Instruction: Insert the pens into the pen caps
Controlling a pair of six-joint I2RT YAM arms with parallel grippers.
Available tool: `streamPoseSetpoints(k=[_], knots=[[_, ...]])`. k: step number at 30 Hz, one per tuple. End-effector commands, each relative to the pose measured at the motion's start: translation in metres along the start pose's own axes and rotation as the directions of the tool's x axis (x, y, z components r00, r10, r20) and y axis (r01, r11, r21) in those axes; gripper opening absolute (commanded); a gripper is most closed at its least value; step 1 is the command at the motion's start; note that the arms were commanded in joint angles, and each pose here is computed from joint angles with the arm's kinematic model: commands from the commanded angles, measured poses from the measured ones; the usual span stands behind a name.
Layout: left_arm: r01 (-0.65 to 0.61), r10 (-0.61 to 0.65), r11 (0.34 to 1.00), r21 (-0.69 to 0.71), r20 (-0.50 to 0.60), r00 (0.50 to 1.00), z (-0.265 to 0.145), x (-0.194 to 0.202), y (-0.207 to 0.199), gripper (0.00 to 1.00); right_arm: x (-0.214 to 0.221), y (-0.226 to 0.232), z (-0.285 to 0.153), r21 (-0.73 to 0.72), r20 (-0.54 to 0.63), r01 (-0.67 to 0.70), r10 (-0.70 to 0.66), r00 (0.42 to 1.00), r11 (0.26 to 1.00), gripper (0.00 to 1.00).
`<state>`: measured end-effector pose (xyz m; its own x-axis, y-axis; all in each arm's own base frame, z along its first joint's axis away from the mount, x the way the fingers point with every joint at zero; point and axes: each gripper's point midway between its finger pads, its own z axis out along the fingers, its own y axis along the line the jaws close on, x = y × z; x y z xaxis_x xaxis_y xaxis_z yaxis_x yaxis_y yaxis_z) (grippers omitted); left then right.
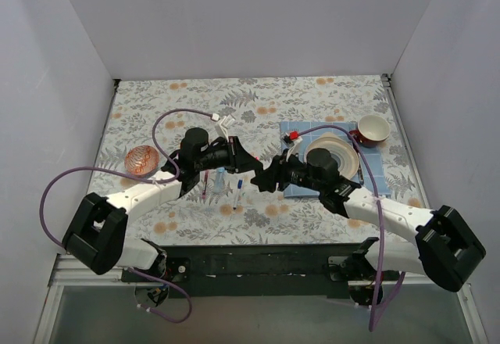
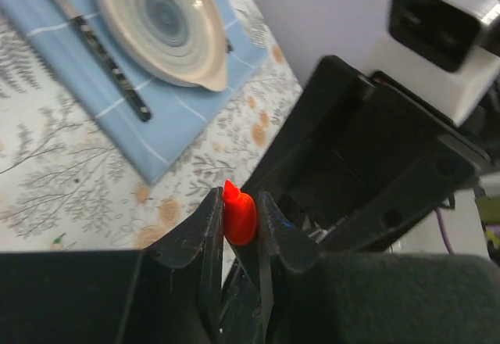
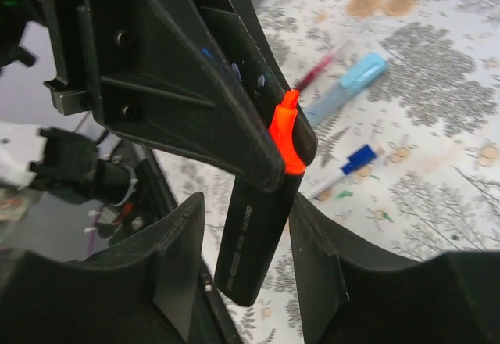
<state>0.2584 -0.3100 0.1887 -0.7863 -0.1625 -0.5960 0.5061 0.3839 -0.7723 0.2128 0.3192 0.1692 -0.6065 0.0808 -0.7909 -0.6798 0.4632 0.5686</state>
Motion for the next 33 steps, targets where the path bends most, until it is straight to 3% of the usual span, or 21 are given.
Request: streamPoseSetpoints(k=[1, 13, 19, 31, 32, 33], knots=[[-0.16, 0.172, 0.952, 0.261, -0.023, 0.985, -0.023, 0.003, -0.062, 0.0, -0.015, 0.049, -0.019, -0.235, 0.024, -0.018, 0.024, 0.999, 0.972, 0.54], [-0.201, 0.209, 0.904, 0.378, 0.021, 0.978, -0.037, 0.002, -0.09, 0.0, -0.02, 0.085, -0.059, -0.389, 0.069, -0.058, 0.092, 0.993, 0.919, 0.43], [-0.23, 0.209, 0.884, 0.407, 0.094, 0.973, -0.042, -0.004, -0.1, 0.0, -0.019, 0.089, -0.058, -0.426, 0.067, -0.048, 0.085, 0.994, 0.903, 0.42], [-0.23, 0.187, 0.871, 0.433, 0.141, 0.972, -0.043, -0.008, -0.102, 0.0, -0.023, 0.095, -0.059, -0.45, 0.066, -0.07, 0.111, 0.992, 0.89, 0.35], [-0.226, 0.183, 0.875, 0.427, 0.14, 0.973, -0.042, -0.008, -0.101, 0.0, -0.022, 0.095, -0.059, -0.454, 0.064, -0.07, 0.111, 0.992, 0.888, 0.28], [-0.226, 0.183, 0.877, 0.424, 0.141, 0.973, -0.041, -0.01, -0.102, 0.0, -0.021, 0.096, -0.06, -0.462, 0.06, -0.07, 0.109, 0.992, 0.884, 0.04]])
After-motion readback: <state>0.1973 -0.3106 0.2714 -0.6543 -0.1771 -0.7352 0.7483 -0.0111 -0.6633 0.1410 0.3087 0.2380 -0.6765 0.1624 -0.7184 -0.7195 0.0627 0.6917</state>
